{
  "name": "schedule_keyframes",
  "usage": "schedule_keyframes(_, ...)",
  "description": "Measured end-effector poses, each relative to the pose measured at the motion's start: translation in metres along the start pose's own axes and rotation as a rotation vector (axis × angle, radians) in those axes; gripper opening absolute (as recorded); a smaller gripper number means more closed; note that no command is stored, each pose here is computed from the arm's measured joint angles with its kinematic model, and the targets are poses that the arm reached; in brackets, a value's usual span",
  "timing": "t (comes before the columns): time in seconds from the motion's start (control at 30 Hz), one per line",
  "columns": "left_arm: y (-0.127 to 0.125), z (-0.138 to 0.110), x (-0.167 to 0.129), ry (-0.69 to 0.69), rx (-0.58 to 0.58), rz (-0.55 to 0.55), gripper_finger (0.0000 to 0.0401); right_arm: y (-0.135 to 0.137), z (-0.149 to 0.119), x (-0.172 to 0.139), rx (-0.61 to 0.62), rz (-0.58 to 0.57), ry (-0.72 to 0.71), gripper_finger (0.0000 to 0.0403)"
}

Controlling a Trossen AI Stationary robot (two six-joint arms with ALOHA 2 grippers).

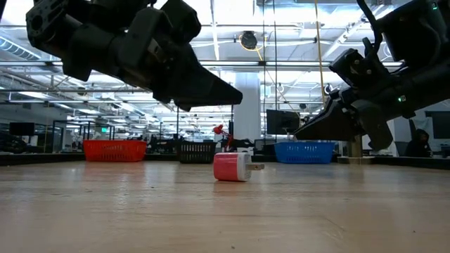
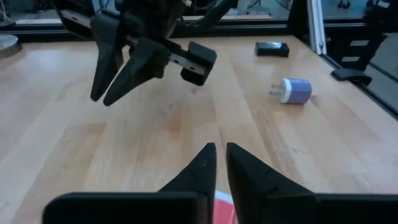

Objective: Pick & Place Office items
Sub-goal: Put the red charger adapter head into the black bin

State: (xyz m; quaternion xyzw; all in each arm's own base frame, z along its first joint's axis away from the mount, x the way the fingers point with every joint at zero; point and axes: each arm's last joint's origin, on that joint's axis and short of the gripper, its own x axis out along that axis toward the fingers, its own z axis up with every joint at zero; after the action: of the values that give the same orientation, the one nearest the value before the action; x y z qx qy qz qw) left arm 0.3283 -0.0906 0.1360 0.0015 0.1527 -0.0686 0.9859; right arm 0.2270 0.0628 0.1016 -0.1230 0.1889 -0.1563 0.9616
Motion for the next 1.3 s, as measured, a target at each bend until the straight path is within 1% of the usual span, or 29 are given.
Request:
schedule_keyframes(0.13, -0.005, 0.0, -0.001, 0.0, -0.001, -0.012, 0.0081, 0.0, 0.0, 0.0, 0.0, 0.0, 0.0, 0.0044)
schedule_keyframes(0.3, -0.007, -0.001, -0.001, 0.006, -0.048, -0.02, 0.0141, 0.0, 0.0, 0.0, 0.0, 0.0, 0.0, 0.0045)
schedule_keyframes(0.47, -0.007, 0.0, -0.004, 0.055, -0.052, -0.017, 0.0191, 0.0, 0.001, 0.0, 0.004, 0.0, -0.005, 0.0043)
schedule_keyframes(0.57, -0.008, 0.002, -0.003, 0.108, -0.077, -0.013, 0.0221, 0.0, 0.001, 0.0, 0.005, 0.0, -0.006, 0.0044)
schedule_keyframes(0.67, -0.011, 0.007, 0.002, 0.195, -0.07, -0.007, 0.0252, 0.0, 0.0, 0.0, 0.003, 0.001, -0.004, 0.0045)
schedule_keyframes(0.77, -0.015, 0.018, 0.008, 0.316, -0.033, -0.002, 0.028, 0.0, 0.0, 0.0, 0.003, 0.001, -0.005, 0.0044)
schedule_keyframes(0.83, -0.019, 0.029, 0.011, 0.39, 0.013, -0.004, 0.0295, 0.0, 0.0, 0.0, 0.004, 0.0, -0.005, 0.0043)
schedule_keyframes(0.93, -0.023, 0.049, 0.014, 0.443, 0.078, -0.005, 0.031, 0.0, 0.0, 0.0, 0.003, 0.0, -0.005, 0.0045)
schedule_keyframes(1.07, -0.022, 0.063, 0.015, 0.478, 0.102, 0.013, 0.0313, 0.0, 0.0, 0.0, 0.002, 0.0, -0.005, 0.0045)
schedule_keyframes(1.2, -0.015, 0.065, 0.017, 0.475, 0.117, 0.024, 0.0304, 0.0, 0.0, 0.0, 0.001, 0.0, -0.005, 0.0045)
schedule_keyframes(1.3, -0.01, 0.057, 0.024, 0.495, 0.13, 0.034, 0.0297, 0.0, 0.0, 0.0, 0.001, 0.0, -0.005, 0.0045)
